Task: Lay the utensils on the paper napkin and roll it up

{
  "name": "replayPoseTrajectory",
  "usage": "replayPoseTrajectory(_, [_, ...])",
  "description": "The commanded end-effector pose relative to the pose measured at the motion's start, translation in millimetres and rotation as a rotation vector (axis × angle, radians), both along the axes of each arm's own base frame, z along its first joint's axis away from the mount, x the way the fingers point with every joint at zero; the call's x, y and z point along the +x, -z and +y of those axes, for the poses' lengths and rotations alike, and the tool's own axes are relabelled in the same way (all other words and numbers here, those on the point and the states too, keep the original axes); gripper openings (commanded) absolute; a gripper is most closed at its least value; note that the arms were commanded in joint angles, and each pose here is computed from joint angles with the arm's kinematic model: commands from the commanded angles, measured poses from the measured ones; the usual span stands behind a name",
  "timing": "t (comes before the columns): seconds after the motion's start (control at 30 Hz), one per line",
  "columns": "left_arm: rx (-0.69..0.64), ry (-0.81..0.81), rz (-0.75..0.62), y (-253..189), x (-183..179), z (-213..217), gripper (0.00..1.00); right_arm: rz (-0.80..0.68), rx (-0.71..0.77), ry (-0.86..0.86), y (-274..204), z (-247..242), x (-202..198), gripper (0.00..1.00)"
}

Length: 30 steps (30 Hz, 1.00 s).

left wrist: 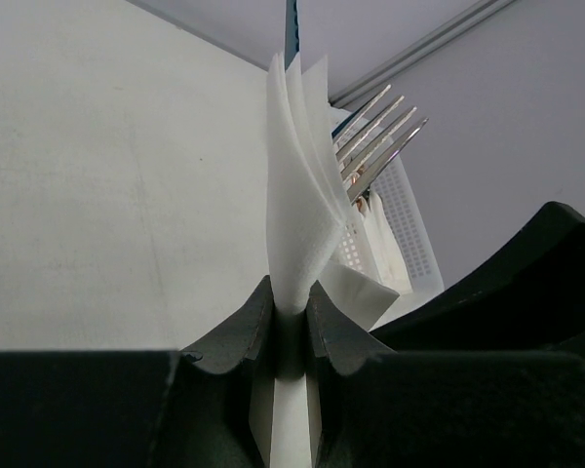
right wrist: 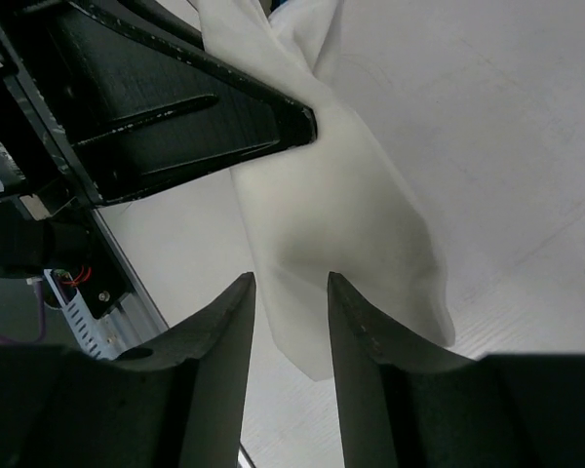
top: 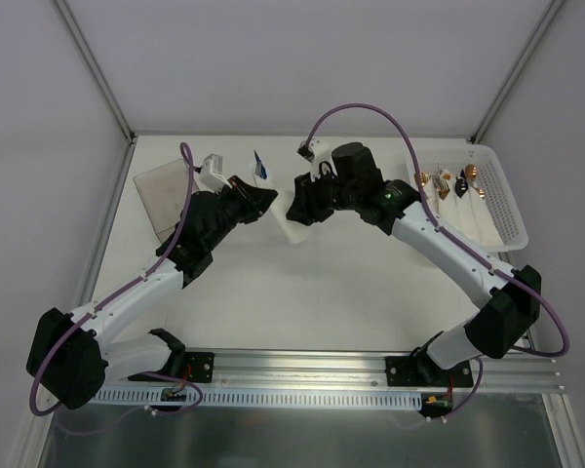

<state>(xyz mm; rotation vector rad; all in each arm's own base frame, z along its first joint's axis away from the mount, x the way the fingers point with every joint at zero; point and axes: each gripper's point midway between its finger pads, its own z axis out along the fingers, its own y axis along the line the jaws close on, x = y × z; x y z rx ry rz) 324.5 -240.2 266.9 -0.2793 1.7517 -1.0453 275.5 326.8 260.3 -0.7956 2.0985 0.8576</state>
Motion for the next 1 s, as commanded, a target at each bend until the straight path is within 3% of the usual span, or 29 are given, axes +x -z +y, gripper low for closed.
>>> replayPoseTrajectory(0.0, [-0.106,0.015,-0.108,-49,-7,-2,0.0,0.014,0.099,-0.04,-15,16,-1,0.39])
replayPoseTrajectory(0.27, [-0.119,0.073,-0.133,-55,-18,-7,0.0,0.068,0.145,-0.076,-12,16,3,0.53])
replayPoseTrajectory(0.97, [-0.192,0.178,-0.179,-77,-34,-19,0.0,0.099,0.197,-0.129,-10,7,1,0.67])
